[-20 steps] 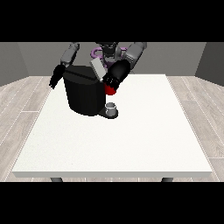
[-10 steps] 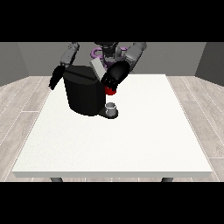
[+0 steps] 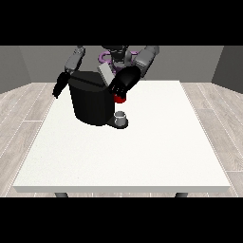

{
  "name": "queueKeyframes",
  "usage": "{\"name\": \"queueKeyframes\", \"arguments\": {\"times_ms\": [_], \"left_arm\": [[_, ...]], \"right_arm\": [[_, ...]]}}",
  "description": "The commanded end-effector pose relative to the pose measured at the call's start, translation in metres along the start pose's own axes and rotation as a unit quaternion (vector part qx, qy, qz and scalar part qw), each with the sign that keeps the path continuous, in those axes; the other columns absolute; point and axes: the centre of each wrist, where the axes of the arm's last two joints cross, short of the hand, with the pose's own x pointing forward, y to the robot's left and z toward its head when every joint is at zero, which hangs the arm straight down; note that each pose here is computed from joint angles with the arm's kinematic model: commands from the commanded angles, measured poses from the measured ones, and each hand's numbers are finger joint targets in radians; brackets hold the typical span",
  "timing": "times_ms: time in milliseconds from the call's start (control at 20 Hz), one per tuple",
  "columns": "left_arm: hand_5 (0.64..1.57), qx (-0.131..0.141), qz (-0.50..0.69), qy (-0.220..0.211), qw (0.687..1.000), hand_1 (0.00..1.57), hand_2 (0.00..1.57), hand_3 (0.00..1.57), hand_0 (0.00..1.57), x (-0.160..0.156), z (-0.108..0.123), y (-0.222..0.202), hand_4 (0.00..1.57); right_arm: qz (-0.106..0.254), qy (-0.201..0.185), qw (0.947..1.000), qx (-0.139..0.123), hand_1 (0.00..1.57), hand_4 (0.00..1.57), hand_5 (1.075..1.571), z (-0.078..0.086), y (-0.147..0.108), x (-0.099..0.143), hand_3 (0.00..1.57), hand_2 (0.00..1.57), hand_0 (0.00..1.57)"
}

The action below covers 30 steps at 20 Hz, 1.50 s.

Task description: Insert the coffee pod into the coffee machine and close the lid

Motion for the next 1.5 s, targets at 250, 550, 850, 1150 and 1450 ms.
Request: {"name": "queueKeyframes", "arguments": {"times_ms": [250,550,850,1150,1450], "left_arm": [[1.571,0.036,-0.035,0.033,0.998,0.00,0.62,0.49,0.00,-0.010,0.004,0.023,0.00],[1.571,0.002,-0.019,0.025,1.000,0.00,0.48,0.38,0.00,-0.018,0.008,-0.035,0.00],[1.571,-0.027,0.009,0.034,0.999,0.00,0.00,0.15,0.00,-0.025,0.014,-0.060,0.00],[1.571,-0.116,0.057,0.036,0.991,0.00,0.08,0.00,0.00,-0.017,0.025,-0.125,0.00],[1.571,-0.075,0.349,0.039,0.933,0.00,0.00,0.00,0.00,-0.015,0.055,-0.213,0.37]], "right_arm": [[0.012,-0.020,0.9995,0.019,0.00,0.00,1.571,-0.006,0.004,0.023,0.00,0.00,0.00],[0.010,0.020,0.9997,0.002,0.00,0.14,1.571,0.008,-0.003,-0.003,0.00,0.00,0.00],[-0.012,0.050,0.9987,0.001,0.00,0.00,1.571,0.022,-0.003,-0.024,0.00,0.00,0.00],[-0.009,0.115,0.9933,-0.008,0.00,0.00,1.571,0.067,-0.022,-0.088,0.00,0.00,0.00],[-0.008,0.175,0.9840,-0.036,0.00,0.00,1.571,0.098,-0.024,-0.111,0.00,0.00,0.00]]}}
